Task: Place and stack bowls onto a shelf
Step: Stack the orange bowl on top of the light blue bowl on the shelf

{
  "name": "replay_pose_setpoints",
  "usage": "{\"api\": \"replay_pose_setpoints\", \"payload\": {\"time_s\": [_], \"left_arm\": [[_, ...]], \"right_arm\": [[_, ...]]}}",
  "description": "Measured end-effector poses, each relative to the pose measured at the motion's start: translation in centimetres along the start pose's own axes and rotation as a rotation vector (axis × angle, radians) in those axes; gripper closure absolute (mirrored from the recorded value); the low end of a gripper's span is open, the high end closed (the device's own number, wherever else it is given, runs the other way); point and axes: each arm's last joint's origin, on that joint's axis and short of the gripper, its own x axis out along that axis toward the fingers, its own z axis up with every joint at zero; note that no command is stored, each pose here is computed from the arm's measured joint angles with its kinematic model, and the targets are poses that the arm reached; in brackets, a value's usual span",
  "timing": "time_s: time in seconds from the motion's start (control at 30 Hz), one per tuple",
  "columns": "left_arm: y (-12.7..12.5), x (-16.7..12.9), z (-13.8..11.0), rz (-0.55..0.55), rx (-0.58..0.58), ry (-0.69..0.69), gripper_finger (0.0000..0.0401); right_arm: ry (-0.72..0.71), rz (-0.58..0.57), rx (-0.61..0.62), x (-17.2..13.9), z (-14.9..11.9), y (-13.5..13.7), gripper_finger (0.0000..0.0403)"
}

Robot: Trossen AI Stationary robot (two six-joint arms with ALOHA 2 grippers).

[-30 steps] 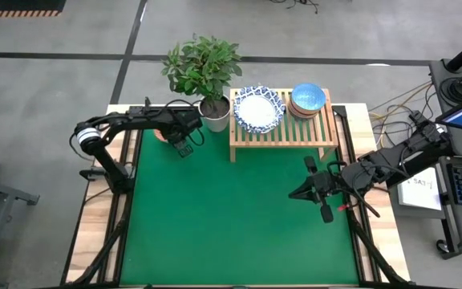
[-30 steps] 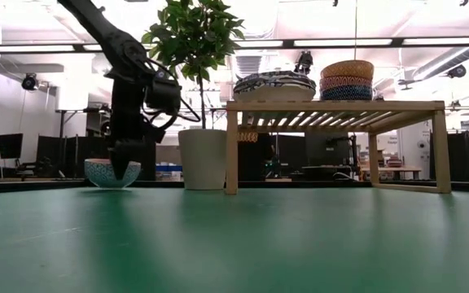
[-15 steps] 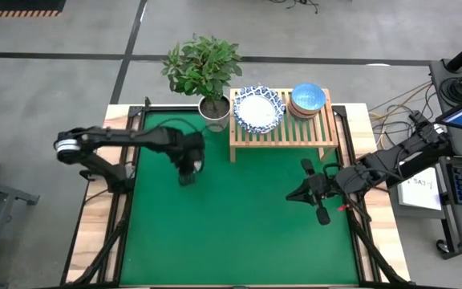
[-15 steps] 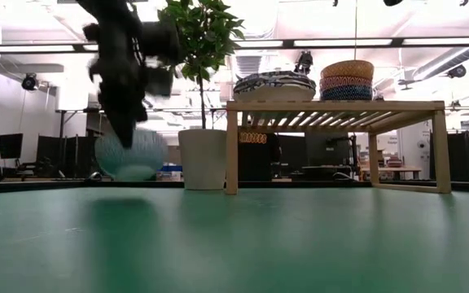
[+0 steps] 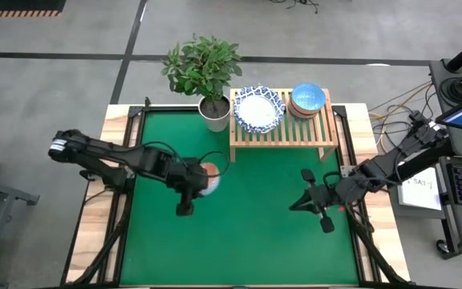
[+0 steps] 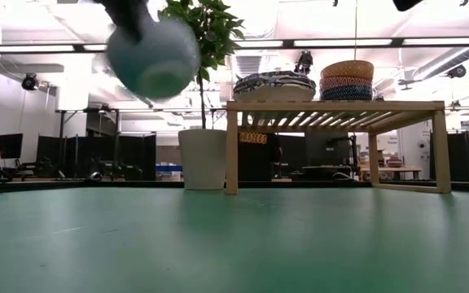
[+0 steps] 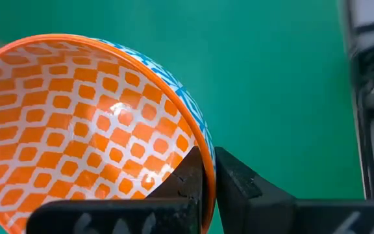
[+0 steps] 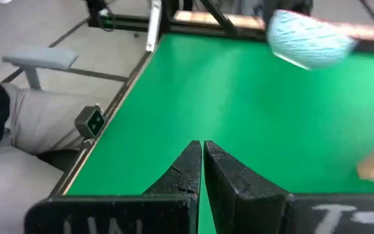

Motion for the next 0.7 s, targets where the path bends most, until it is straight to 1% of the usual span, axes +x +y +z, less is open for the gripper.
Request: {"api": "replay_pose_setpoints", "payload": {"time_s": [0.07, 0.17, 0.23, 0.3, 0.37, 0.47, 0.6, 0.7], "left_arm": [[-0.7, -1.0, 1.7, 0.010, 0.075, -0.077, 0.0396], [-1.4, -1.9, 4.3, 0.009, 0.222, -0.174, 0.0396], [-1.6, -2.3, 5.9, 0.019, 0.317, -0.220, 0.0396], [-1.6, -2.6, 7.4, 0.044, 0.386, -0.256, 0.0396], [-1.2, -2.7, 8.9, 0.100, 0.419, -0.282, 0.0396], [-0.4, -2.7, 10.8, 0.216, 0.427, -0.300, 0.0396], [1.5, -2.1, 13.1, 0.357, 0.437, -0.306, 0.0395], [3.1, -1.3, 14.9, 0.415, 0.430, -0.314, 0.0395]], "right_arm": [[-0.017, 0.015, -0.040, 0.1, -0.2, 0.2, 0.0394], [-0.028, 0.027, -0.076, 0.0, -0.4, 0.5, 0.0394], [-0.030, 0.033, -0.082, -0.1, -0.3, 0.4, 0.0394], [-0.042, 0.036, -0.089, -0.4, -0.2, 0.4, 0.0394], [-0.065, 0.044, -0.105, -1.0, 0.0, 0.3, 0.0394], [-0.094, 0.092, -0.138, -1.9, 0.2, 0.2, 0.0394], [-0.130, 0.136, -0.199, -3.0, 0.3, 0.4, 0.0394], [-0.145, 0.158, -0.220, -3.4, 0.3, 0.7, 0.0394]]}}
